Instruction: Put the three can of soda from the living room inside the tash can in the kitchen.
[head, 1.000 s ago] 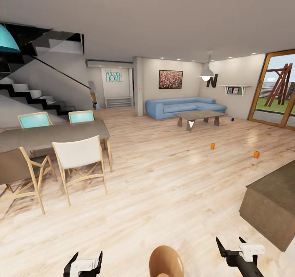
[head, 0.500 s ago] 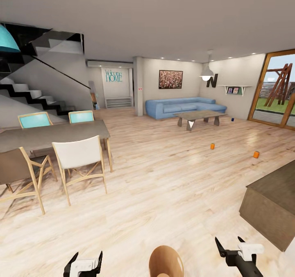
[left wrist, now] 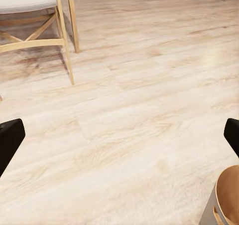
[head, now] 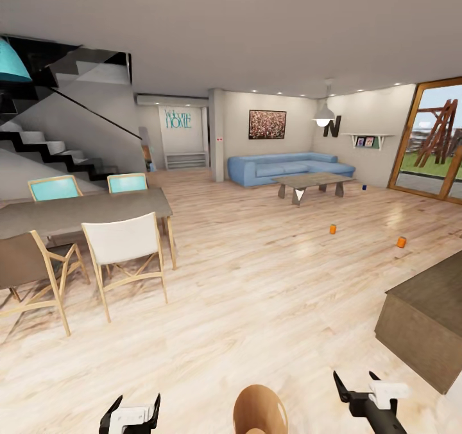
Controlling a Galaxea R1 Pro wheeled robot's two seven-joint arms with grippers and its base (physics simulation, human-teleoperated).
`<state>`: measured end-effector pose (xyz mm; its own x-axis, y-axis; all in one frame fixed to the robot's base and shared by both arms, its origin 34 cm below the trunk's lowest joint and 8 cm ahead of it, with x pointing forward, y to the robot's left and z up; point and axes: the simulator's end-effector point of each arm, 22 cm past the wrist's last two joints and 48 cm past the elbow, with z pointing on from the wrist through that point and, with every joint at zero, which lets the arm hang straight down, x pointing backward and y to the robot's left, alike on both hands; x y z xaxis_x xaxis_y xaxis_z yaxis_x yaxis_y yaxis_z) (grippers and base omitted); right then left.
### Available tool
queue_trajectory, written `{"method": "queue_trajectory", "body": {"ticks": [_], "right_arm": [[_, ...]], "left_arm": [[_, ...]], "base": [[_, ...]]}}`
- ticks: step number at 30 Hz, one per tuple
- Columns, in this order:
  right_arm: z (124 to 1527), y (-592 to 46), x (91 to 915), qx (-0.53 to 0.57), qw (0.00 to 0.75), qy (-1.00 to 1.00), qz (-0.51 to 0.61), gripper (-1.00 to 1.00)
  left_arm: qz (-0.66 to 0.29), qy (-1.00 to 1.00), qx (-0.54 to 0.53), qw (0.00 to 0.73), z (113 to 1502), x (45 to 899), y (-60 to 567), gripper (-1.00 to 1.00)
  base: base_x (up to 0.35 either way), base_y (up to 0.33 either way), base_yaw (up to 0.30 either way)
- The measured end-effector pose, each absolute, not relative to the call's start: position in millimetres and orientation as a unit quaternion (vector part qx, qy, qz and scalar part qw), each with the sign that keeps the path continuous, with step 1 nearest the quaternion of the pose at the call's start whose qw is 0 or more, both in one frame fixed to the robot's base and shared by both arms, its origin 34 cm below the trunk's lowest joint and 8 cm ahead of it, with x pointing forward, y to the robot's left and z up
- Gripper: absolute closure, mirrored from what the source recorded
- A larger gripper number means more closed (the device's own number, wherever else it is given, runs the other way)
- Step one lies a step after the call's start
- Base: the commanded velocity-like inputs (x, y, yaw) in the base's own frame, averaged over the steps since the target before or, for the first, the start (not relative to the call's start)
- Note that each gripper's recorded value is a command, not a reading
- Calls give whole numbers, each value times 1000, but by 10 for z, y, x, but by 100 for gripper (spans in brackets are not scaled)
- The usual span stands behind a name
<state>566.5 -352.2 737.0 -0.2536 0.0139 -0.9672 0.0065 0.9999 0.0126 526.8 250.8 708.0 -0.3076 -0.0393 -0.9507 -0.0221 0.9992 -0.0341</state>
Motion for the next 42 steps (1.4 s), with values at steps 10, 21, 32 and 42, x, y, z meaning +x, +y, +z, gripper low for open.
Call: {"method": "queue_trajectory", "body": {"ticks": [10,21,32,42], "right_arm": [[7352,-3588,5659,29,610,792,-18,-100],[7347,-3567,5668,28,609,792,-20,-100],[7333,-3502,5676,17,607,794,-18,-100],[7102,-3280,5701,-4,552,834,0,-100]], "left_arm": [[-7,808,-19,588,7081,5268,2508,-100],[-5,806,-22,591,7119,5287,2535,-100],[-22,800,-72,595,7164,5306,2607,-100],[-24,802,-74,592,7141,5296,2605,-100]], "base": [[0,0,179],[0,0,66],[0,0,4],[0,0,0]]}}
